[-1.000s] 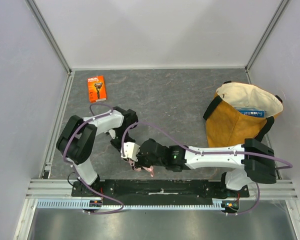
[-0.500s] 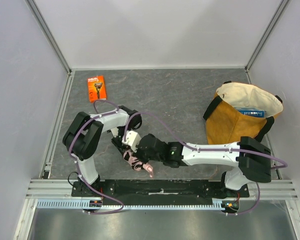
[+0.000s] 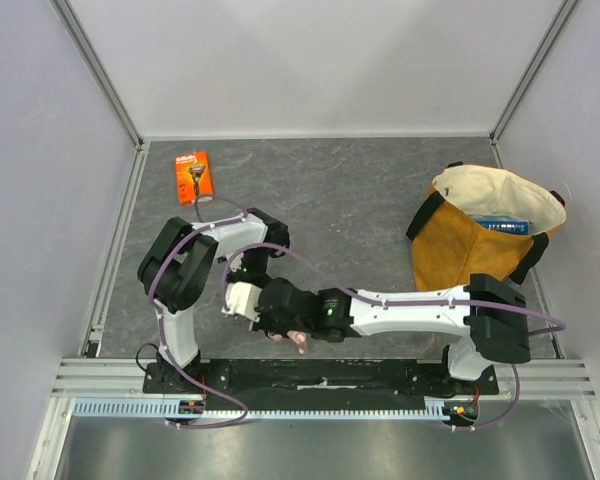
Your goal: Put away the umbrella
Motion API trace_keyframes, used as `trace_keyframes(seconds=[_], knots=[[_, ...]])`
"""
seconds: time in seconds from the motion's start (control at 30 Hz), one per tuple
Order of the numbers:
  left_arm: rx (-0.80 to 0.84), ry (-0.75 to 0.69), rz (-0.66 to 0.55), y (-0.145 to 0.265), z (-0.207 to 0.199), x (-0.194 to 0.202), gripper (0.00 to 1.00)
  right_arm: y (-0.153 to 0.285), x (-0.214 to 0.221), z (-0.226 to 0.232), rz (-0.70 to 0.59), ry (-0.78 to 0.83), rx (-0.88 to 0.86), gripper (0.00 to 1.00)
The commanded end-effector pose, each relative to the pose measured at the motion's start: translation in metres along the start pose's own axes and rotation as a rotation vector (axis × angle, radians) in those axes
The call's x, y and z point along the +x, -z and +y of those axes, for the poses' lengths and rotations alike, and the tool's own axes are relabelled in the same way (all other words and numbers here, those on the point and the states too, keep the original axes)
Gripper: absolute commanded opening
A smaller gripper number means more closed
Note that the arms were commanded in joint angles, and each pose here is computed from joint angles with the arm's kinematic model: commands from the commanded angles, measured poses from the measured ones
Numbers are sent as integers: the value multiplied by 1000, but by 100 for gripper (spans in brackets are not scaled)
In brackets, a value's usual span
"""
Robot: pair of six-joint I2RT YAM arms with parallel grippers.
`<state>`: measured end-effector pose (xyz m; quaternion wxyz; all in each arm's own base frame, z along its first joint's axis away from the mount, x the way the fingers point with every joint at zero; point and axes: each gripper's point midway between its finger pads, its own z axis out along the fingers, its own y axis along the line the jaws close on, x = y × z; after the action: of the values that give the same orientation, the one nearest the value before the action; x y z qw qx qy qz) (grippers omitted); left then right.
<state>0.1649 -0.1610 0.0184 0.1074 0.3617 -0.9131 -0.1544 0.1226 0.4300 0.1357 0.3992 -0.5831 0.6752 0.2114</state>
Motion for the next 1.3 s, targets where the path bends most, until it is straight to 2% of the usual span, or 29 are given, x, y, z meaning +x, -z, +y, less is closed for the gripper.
trace_keyframes(seconds=[0.0,0.17,0.3,0.37,0.43,0.53,0.57,0.7,0.8,0.9,0.97,1.0,1.13,1.27], knots=[[188,159,-71,-4,-72,-20,2,46,-179,47,-516,91,-101,0],[202,173,-82,-5,-73,-22,2,34,-170,52,-459,133,-99,0],[265,172,-79,2,-81,-22,2,36,-159,42,-444,82,-51,0],[278,157,-91,5,-83,-24,2,57,-155,12,-480,-17,59,0],[295,132,-110,9,-82,-24,2,86,-153,-26,-515,-200,166,0],[450,100,-149,28,-91,-27,2,105,-104,-62,-414,-406,304,0],[544,83,-176,47,-96,-29,2,107,-84,-71,-379,-472,345,1],[805,27,-321,117,-102,-43,2,120,-32,-94,-265,-651,332,14],[1033,4,-414,171,-95,-49,2,145,-23,-113,-303,-677,347,42],[1279,-67,-474,219,-88,-45,2,148,-36,-113,-326,-660,208,68],[1421,-136,-506,237,-80,-35,2,147,-46,-117,-307,-629,128,86],[1545,-191,-536,262,-74,-25,2,148,-49,-124,-298,-631,133,88],[1731,-361,-621,284,-52,-2,2,170,-74,-153,-388,-706,97,98],[1930,-485,-758,309,-23,18,2,176,-81,-162,-404,-784,-37,98]])
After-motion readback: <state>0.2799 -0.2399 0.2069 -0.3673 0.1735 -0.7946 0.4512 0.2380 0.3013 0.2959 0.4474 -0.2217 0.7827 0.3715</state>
